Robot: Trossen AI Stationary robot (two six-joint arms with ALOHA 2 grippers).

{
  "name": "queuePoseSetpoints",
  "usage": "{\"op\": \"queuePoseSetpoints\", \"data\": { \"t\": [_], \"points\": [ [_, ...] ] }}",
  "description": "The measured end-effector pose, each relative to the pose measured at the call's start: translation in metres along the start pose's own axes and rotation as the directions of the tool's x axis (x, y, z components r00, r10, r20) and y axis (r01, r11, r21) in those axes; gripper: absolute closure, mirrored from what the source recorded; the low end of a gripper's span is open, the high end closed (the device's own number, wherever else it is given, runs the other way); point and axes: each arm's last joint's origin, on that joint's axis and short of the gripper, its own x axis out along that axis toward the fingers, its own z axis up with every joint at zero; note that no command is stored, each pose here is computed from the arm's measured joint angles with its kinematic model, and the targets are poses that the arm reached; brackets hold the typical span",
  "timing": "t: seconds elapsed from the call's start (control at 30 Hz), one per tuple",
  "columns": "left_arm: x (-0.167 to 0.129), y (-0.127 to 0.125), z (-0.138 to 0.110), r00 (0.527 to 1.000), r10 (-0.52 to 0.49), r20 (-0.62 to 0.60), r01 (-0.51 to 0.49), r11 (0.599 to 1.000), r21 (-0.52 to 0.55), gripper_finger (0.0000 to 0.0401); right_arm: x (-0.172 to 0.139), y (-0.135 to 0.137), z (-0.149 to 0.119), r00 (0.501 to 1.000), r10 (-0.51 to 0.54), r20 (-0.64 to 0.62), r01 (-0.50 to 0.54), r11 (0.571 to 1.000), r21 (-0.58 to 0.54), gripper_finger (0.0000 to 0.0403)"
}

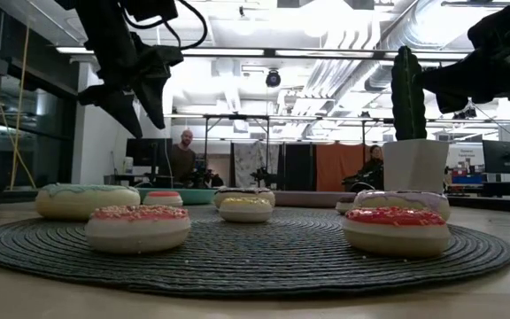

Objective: Pick & Place donuts
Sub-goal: Put the small orange donut on the green plate

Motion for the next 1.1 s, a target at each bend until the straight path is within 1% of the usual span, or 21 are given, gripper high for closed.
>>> {"op": "queuePoseSetpoints", "data": {
  "t": [0.13, 0.23, 0.3, 0.4, 0.47, 0.57, 0.67, 0.8, 0.87, 0.93, 1.0, 1.1],
  "points": [
    [-0.007, -0.005, 0.005, 1.000, -0.025, 0.008, 0.025, 0.998, 0.060, 0.0171, 0.000, 0.000, 0.000, 1.000, 0.000, 0.000, 0.000, 1.000, 0.000, 0.0402],
    [-0.014, -0.011, 0.012, 0.998, -0.048, 0.031, 0.043, 0.990, 0.136, 0.0171, 0.000, 0.000, 0.000, 1.000, 0.000, 0.000, 0.000, 1.000, 0.000, 0.0402],
    [-0.015, -0.017, 0.018, 0.998, -0.054, 0.042, 0.045, 0.978, 0.202, 0.0171, 0.000, 0.000, 0.000, 1.000, 0.000, 0.000, 0.000, 1.000, 0.000, 0.0402],
    [-0.016, -0.027, 0.025, 0.998, -0.057, 0.031, 0.045, 0.949, 0.313, 0.0171, 0.000, 0.000, 0.000, 1.000, 0.000, 0.000, 0.000, 1.000, 0.000, 0.0402],
    [-0.012, -0.034, 0.028, 0.999, -0.053, -0.004, 0.051, 0.925, 0.377, 0.0171, 0.000, 0.000, 0.000, 1.000, 0.000, 0.000, 0.000, 1.000, 0.000, 0.0402],
    [-0.005, -0.043, 0.031, 0.996, -0.018, -0.083, 0.052, 0.899, 0.435, 0.0171, 0.000, 0.000, 0.000, 1.000, 0.000, 0.000, 0.000, 1.000, 0.000, 0.0402],
    [0.000, -0.048, 0.033, 0.987, 0.046, -0.151, 0.033, 0.875, 0.483, 0.0171, 0.000, 0.000, 0.000, 1.000, 0.000, 0.000, 0.000, 1.000, 0.000, 0.0402],
    [0.006, -0.052, 0.034, 0.974, 0.105, -0.203, 0.011, 0.866, 0.500, 0.0171, 0.000, 0.000, 0.000, 1.000, 0.000, 0.000, 0.000, 1.000, 0.000, 0.0402],
    [0.007, -0.055, 0.036, 0.976, 0.097, -0.197, 0.014, 0.869, 0.495, 0.0171, 0.000, 0.000, 0.000, 1.000, 0.000, 0.000, 0.000, 1.000, 0.000, 0.0402],
    [0.009, -0.055, 0.036, 0.974, 0.103, -0.202, 0.006, 0.880, 0.476, 0.0165, 0.000, 0.000, 0.000, 1.000, 0.000, -0.001, 0.000, 1.000, 0.000, 0.0402],
    [0.010, -0.055, 0.035, 0.972, 0.110, -0.207, -0.004, 0.890, 0.457, 0.0150, 0.000, 0.000, 0.000, 1.000, 0.000, -0.001, 0.000, 1.000, 0.000, 0.0402],
    [0.011, -0.055, 0.035, 0.973, 0.109, -0.202, -0.018, 0.914, 0.406, 0.0110, 0.000, 0.000, 0.000, 1.000, 0.000, -0.001, 0.000, 1.000, 0.000, 0.0402]
  ]
}}
